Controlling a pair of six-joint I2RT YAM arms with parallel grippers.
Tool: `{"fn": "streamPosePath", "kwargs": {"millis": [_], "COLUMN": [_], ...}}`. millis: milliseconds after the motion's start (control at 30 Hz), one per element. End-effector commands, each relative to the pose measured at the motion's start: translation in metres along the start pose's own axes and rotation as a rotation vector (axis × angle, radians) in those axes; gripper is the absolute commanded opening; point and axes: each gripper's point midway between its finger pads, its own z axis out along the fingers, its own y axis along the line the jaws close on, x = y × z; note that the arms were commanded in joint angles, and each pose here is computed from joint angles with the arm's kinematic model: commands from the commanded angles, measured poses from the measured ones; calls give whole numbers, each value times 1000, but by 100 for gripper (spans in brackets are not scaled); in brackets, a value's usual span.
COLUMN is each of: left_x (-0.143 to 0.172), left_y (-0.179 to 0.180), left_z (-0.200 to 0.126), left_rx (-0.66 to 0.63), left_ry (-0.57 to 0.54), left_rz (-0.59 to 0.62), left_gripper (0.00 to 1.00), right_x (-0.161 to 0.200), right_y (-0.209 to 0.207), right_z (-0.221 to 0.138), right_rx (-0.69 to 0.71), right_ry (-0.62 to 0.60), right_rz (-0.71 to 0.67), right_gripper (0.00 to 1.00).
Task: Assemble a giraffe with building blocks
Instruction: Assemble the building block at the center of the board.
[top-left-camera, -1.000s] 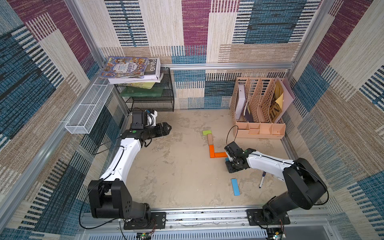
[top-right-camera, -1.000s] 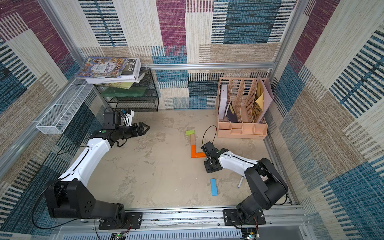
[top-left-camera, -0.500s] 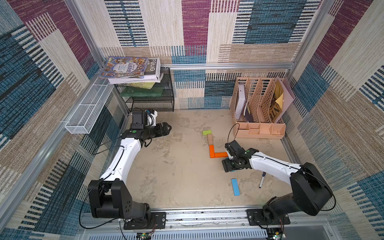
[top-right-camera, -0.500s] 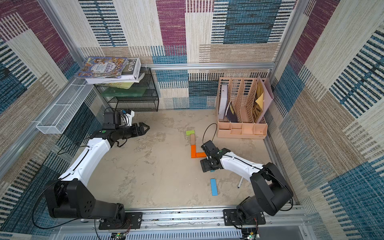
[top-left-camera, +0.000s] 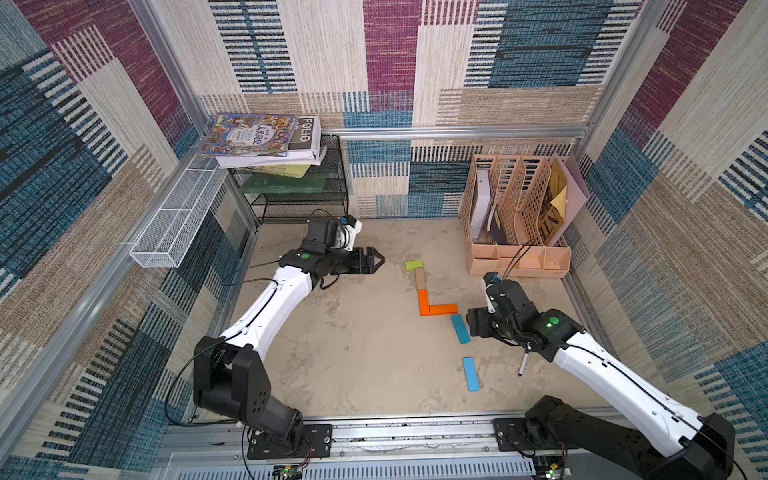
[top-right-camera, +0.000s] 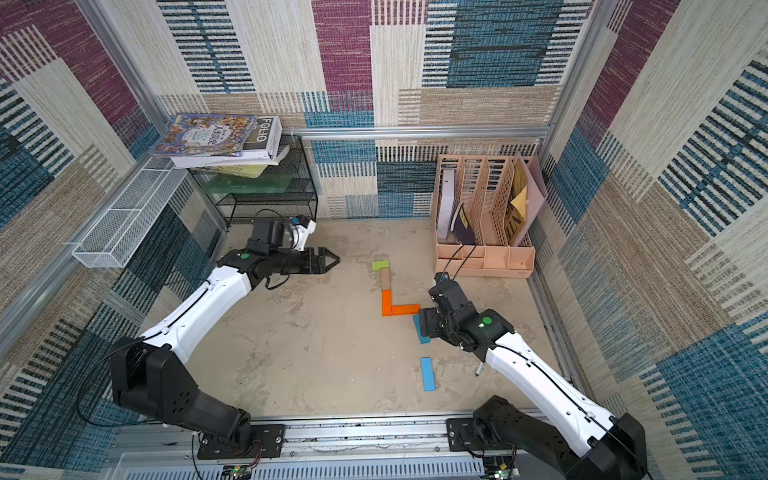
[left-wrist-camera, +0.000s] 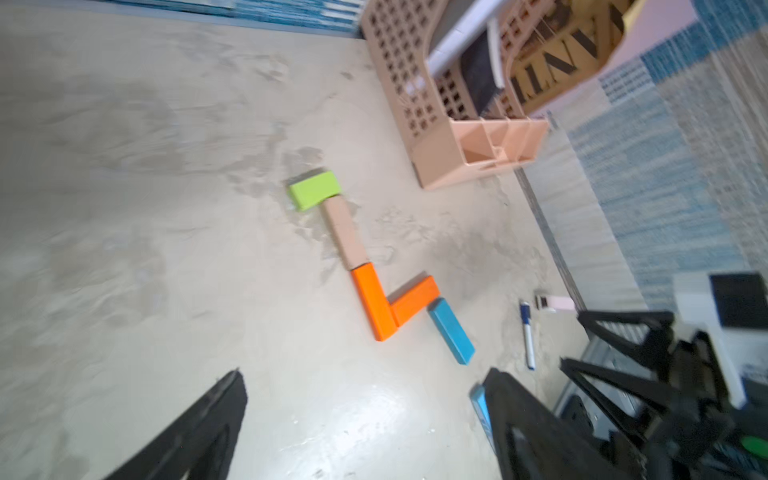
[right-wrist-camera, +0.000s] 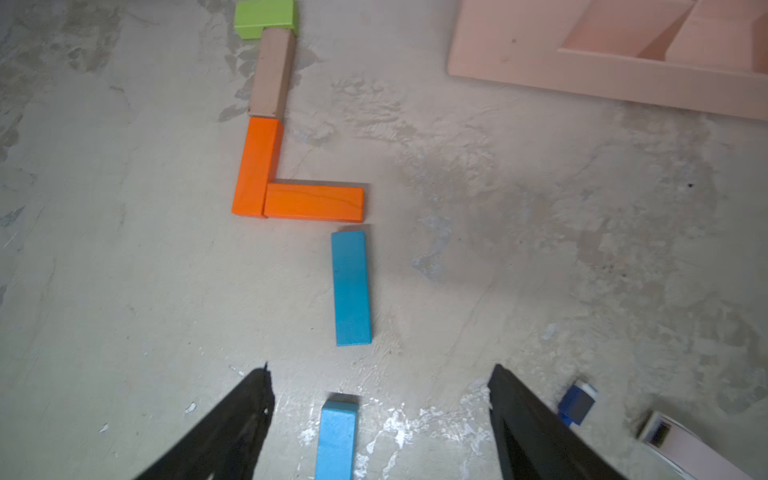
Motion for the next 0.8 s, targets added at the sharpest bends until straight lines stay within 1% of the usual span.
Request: {"fn": "streamPosePath", "kwargs": {"millis": [0, 67, 133, 167, 233, 367, 400, 500, 600, 667, 733, 767], "left_x": [-14, -19, -9, 1, 33, 128, 154, 216, 256, 271, 279, 282], "left_y": [-17, -24, -35, -43, -53, -69, -75, -103, -134, -153, -167, -172], "left_z": [21, 36, 51, 57, 64, 61, 58, 52, 54, 60, 71, 78], "left_rx": [-6, 14, 41, 48, 26, -20, -27, -4, 44, 64, 36, 0], "left_ry": [14, 38, 88, 120, 197, 378, 420, 497, 520, 530, 526, 522], "left_rz": [-6, -11, -10, -1, 35, 62, 70, 98, 115, 125, 139, 137], "left_gripper": [90, 87, 85, 85, 85, 85, 84, 85, 85, 86, 86, 84], "right_x": [2, 0, 1, 2, 0, -8, -10, -14, -16, -16, -16, -17], "right_y": [-1, 2, 0, -3, -9, -44, -51, -61, -67, -67, -69, -74], "right_z": [1, 1, 4, 4, 3, -1, -3, -7, -7, -4, -4, -5], "right_rx": [-34, -55, -49, -41, -19, 101, 116, 123, 117, 98, 98, 112], "right_ry": [-3, -11, -2, 7, 10, -47, -60, -95, -112, -108, -112, -119], "right_rz": [-14, -9, -7, 1, 23, 132, 163, 203, 228, 243, 255, 266], "right_gripper": [86, 86, 86, 86, 87, 87, 87, 87, 87, 87, 87, 87]}}
